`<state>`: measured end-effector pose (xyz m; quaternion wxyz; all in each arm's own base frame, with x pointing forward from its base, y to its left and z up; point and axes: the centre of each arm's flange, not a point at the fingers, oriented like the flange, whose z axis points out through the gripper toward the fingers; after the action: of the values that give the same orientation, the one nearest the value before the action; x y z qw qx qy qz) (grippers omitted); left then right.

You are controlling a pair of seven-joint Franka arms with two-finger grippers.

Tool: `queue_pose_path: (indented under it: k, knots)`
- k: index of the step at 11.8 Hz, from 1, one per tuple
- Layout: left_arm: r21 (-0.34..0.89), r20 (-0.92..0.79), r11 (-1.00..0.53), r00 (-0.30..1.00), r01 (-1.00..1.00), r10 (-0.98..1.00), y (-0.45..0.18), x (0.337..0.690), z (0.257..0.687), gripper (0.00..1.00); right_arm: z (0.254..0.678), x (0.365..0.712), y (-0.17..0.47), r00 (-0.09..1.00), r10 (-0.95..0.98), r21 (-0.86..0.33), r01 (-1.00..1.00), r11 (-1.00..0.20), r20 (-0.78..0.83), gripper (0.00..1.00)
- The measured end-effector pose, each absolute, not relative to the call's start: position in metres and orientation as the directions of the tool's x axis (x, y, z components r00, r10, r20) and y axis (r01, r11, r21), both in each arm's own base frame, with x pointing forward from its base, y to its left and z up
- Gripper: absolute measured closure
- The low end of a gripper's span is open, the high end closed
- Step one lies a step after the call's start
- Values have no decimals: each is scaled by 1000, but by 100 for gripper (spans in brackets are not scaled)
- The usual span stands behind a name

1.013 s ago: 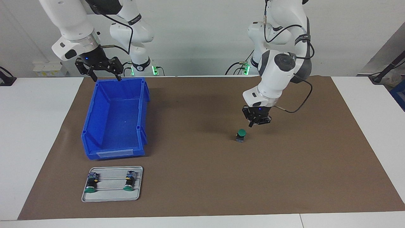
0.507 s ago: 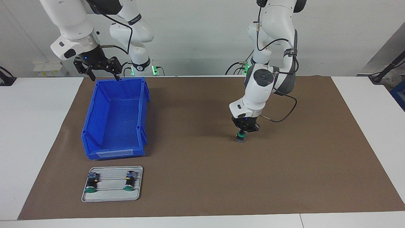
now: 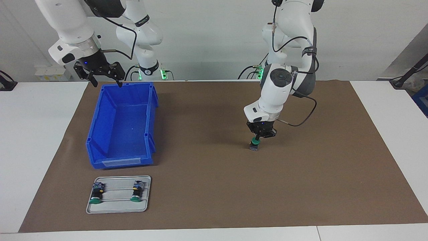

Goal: Place and press button with both arms

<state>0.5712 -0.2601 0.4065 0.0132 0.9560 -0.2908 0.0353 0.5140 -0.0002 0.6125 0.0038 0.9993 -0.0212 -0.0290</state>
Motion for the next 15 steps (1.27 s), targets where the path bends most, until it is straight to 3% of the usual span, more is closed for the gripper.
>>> queue_pose_path:
  k: [1, 2, 8, 10, 15]
  knots:
    - [3, 82, -837, 834, -548, -546, -254, 570, 422, 99, 612, 514, 0, 997, -43, 9, -42, -999, -58, 3]
    - [3, 85, -844, 841, -536, -534, -244, 568, 437, 90, 612, 514, 0, 997, -43, 9, -42, -999, -58, 3]
    - [14, 17, -898, 899, -439, -439, -176, 567, 471, 19, 612, 514, 2, 995, -83, 11, -82, -997, -58, 0]
    - [13, 29, -919, 919, -394, -393, -148, 572, 480, 0, 612, 514, 13, 996, -63, 10, -63, -998, -58, 0]
    - [13, 67, -963, 961, -269, -268, -78, 572, 517, 0, 611, 514, 92, 996, -91, 6, -91, -996, -6, 3]
